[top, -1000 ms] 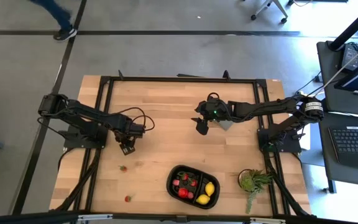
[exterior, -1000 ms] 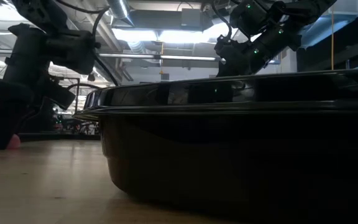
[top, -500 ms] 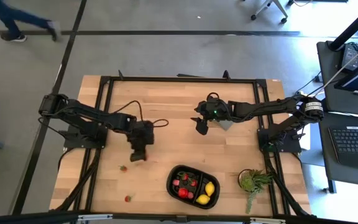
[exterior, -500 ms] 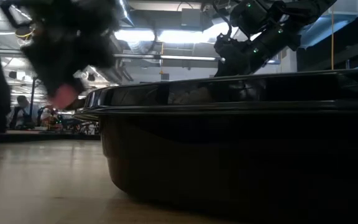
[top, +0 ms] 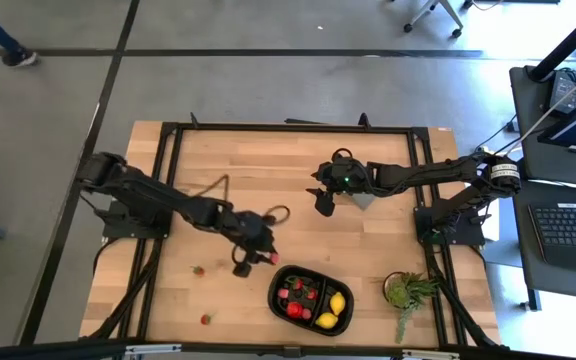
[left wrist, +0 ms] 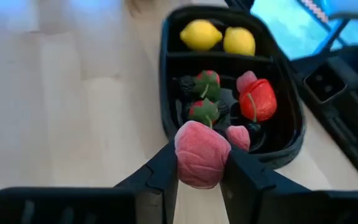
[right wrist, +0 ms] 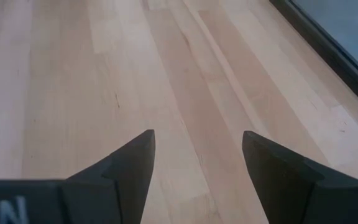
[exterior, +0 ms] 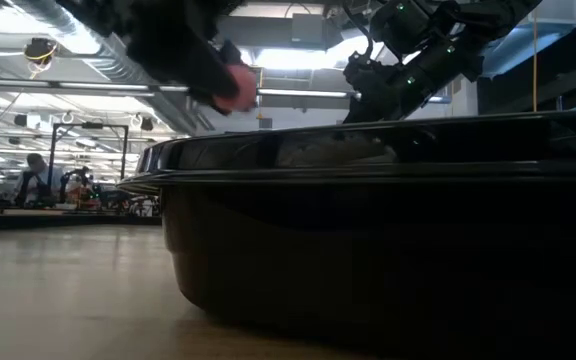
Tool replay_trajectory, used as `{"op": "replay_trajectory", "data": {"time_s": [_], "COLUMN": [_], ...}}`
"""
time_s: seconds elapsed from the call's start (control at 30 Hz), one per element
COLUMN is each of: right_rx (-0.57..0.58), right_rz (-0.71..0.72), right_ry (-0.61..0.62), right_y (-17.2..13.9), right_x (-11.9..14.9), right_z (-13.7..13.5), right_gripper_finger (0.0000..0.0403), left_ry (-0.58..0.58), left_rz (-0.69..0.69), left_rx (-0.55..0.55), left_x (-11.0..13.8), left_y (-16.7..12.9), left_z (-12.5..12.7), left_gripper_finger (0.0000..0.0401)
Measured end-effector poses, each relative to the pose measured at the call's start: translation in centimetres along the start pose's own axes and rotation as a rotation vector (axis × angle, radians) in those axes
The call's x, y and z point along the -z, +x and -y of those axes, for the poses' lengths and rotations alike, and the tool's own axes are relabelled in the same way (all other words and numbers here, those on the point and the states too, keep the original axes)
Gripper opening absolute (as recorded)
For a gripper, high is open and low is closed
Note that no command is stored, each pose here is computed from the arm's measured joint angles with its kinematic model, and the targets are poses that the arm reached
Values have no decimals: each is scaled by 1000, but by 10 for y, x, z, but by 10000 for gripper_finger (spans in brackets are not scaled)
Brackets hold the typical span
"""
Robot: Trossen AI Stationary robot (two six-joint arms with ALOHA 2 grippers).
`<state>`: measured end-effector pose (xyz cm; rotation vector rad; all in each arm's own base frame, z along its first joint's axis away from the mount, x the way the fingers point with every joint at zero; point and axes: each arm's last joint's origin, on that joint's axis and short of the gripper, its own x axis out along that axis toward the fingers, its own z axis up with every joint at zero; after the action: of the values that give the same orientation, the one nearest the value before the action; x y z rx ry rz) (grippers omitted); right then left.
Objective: Pick and placing Produce into tupperware
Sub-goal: Put the peach into the black bin
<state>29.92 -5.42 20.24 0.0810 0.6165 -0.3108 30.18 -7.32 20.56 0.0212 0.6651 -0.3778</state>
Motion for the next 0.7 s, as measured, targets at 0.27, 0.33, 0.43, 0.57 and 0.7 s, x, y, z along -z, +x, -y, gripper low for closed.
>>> {"op": "replay_trajectory", "data": {"time_s": [0.27, 0.33, 0.43, 0.57, 0.7], "right_rx": [0, 0, 0, 1, 1], "right_rz": [-1, -1, -3, -10, -18], "right_ry": [3, 4, 4, 3, 3], "right_y": [0, 0, 0, 0, 0], "right_x": [0, 0, 0, 1, 2], "right_z": [0, 0, 0, 0, 0], "right_gripper_finger": [243, 243, 243, 243, 243], "left_ry": [62, 65, 66, 62, 60], "left_rz": [-114, -138, -146, -142, -145], "left_rx": [75, 88, 90, 88, 86], "left_x": [-1, -1, -3, -4, -5], "left_y": [66, 77, 87, 89, 86], "left_z": [15, 18, 18, 17, 16], "left_gripper_finger": [82, 84, 100, 123, 139]}}
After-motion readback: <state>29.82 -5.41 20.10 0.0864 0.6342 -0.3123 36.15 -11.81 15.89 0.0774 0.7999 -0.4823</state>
